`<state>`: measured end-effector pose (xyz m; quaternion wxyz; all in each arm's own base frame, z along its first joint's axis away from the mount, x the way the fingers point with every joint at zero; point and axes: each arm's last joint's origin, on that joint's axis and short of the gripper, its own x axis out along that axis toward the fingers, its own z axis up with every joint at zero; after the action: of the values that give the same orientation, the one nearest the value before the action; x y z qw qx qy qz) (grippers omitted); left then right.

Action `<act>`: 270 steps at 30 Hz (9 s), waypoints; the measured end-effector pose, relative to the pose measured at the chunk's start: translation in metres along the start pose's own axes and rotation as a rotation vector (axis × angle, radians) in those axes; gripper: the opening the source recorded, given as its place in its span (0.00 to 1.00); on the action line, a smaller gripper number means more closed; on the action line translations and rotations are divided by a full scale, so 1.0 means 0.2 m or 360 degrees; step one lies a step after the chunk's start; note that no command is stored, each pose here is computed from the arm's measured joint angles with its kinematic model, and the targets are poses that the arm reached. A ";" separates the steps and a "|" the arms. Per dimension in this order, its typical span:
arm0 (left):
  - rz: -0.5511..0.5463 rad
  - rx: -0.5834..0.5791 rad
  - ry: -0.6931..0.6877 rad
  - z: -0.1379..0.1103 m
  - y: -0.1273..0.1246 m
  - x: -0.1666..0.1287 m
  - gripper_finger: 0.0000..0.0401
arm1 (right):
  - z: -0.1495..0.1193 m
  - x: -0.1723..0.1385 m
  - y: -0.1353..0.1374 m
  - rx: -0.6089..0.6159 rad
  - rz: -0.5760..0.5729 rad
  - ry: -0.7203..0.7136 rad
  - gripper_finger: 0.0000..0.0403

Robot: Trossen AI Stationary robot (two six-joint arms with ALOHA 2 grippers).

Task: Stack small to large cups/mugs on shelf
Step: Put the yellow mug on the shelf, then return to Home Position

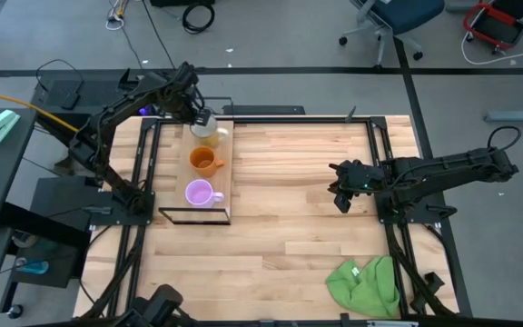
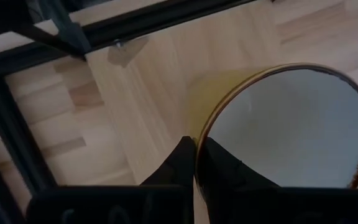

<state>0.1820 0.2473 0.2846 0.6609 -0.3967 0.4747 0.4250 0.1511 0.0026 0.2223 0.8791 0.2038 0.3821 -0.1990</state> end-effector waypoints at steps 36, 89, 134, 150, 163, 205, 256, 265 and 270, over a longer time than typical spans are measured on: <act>0.0026 -0.0021 0.0028 0.01 0.03 0.01 0.05 | 0.00 0.00 0.00 -0.0006 -0.0001 0.0001 0.19; -0.0050 -0.0044 -0.0285 -0.07 0.06 -0.30 0.28 | 0.00 0.00 0.00 0.0018 -0.0001 0.0002 0.19; -0.0291 0.0269 -0.0808 -0.38 0.00 -0.73 0.27 | 0.04 0.00 0.03 0.0145 0.0090 -0.0123 0.19; -0.0540 0.0626 -0.0974 -0.59 -0.11 -0.88 0.27 | 0.17 -0.12 0.08 0.0203 0.0202 -0.0270 0.19; -0.0934 0.0559 -0.1269 -0.92 0.07 -1.13 0.27 | 0.49 -0.60 0.20 -0.0174 0.0735 -0.0647 0.19; -0.1330 0.0718 -0.1722 -1.38 0.44 -0.80 0.27 | 0.13 -0.95 -0.02 -0.0548 0.1944 -0.1574 0.19; -0.1259 0.0735 -0.1699 -1.36 0.39 -0.45 0.27 | -0.06 -0.74 -0.05 -0.0628 0.2230 -0.1573 0.19; -0.1263 0.0715 -0.1757 -1.31 0.32 -0.34 0.27 | -0.13 -0.69 -0.11 -0.0590 0.2286 -0.1656 0.19; -0.1272 0.0709 -0.1768 -1.28 0.29 -0.25 0.27 | -0.18 -0.62 -0.11 -0.0571 0.2312 -0.1697 0.19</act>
<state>0.0446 0.0195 0.2661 0.9749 -0.1211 -0.0378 0.1827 0.0417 0.0264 0.2888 0.8664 0.1354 -0.2707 0.3970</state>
